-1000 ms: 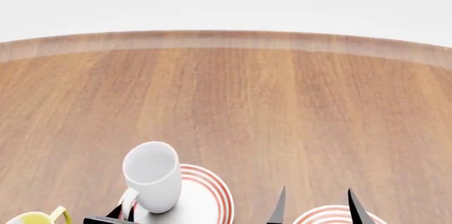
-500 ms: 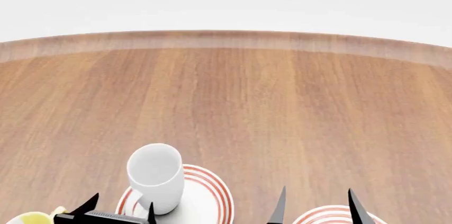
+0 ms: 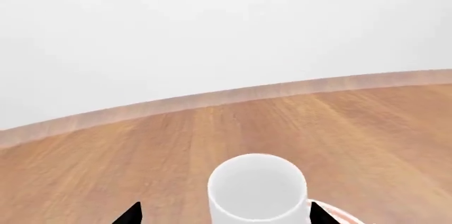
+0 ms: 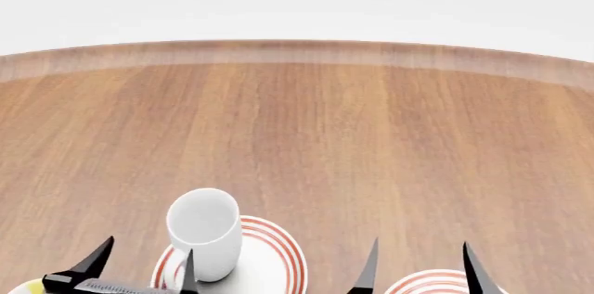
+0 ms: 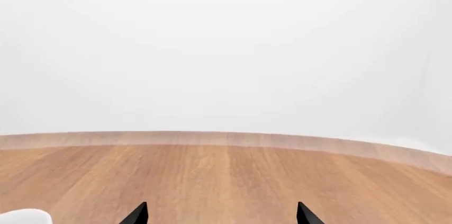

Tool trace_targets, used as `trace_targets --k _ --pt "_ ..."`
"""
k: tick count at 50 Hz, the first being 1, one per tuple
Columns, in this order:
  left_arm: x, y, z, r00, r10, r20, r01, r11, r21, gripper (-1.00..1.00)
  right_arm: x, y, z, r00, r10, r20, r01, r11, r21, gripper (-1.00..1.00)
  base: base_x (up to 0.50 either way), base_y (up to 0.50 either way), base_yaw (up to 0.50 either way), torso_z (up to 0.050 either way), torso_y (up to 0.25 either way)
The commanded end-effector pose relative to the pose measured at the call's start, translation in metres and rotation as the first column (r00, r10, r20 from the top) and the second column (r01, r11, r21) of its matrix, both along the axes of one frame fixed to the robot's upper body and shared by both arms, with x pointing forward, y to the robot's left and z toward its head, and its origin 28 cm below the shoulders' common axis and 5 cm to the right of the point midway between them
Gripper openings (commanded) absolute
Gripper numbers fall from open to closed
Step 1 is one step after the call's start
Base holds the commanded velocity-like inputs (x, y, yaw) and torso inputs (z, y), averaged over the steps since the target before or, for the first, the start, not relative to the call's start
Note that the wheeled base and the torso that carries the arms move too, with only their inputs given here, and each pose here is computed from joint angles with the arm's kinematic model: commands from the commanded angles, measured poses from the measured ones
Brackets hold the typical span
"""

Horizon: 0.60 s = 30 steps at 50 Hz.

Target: Put the white mug on the left plate.

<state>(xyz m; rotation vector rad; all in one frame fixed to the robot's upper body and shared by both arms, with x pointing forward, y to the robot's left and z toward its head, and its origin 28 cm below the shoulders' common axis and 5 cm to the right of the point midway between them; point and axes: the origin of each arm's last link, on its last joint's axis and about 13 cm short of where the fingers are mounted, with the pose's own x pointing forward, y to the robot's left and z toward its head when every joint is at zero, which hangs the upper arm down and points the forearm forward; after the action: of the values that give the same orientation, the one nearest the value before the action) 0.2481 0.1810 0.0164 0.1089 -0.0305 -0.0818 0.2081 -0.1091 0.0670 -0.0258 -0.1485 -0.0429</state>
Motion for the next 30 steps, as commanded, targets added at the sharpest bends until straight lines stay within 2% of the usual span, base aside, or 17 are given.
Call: trace_targets --k 1,10,15,23,30 --pt "-0.035 0.0 0.035 0.992 -0.032 0.121 0.035 0.999 -0.027 1.0 -0.009 0.0 0.012 0.998 -0.014 0.059 0.013 1.0 0.009 1.0 0.0 0.0 0.0 0.0 0.0" --pt "-0.066 0.001 0.063 0.973 -0.05 0.226 0.062 0.997 -0.046 1.0 -0.024 0.006 0.026 0.993 0.004 0.116 -0.003 1.0 -0.005 1.0 0.0 0.0 0.0 0.0 0.0" --pt "-0.093 0.001 0.083 0.949 -0.067 0.308 0.089 0.994 -0.058 1.0 -0.037 0.012 0.036 0.987 0.025 0.158 -0.021 1.0 -0.023 1.0 0.0 0.0 0.0 0.0 0.0" --pt "-0.121 0.002 0.097 0.921 -0.072 0.383 0.101 0.993 -0.058 1.0 -0.048 0.015 0.039 0.983 0.032 0.182 -0.025 0.999 -0.041 1.0 0.0 0.0 0.0 0.0 0.0" --pt "-0.136 0.003 0.101 0.907 -0.077 0.415 0.113 0.992 -0.061 1.0 -0.06 0.019 0.046 0.975 0.048 0.219 -0.041 0.998 -0.038 1.0 0.0 0.0 0.0 0.0 0.0"
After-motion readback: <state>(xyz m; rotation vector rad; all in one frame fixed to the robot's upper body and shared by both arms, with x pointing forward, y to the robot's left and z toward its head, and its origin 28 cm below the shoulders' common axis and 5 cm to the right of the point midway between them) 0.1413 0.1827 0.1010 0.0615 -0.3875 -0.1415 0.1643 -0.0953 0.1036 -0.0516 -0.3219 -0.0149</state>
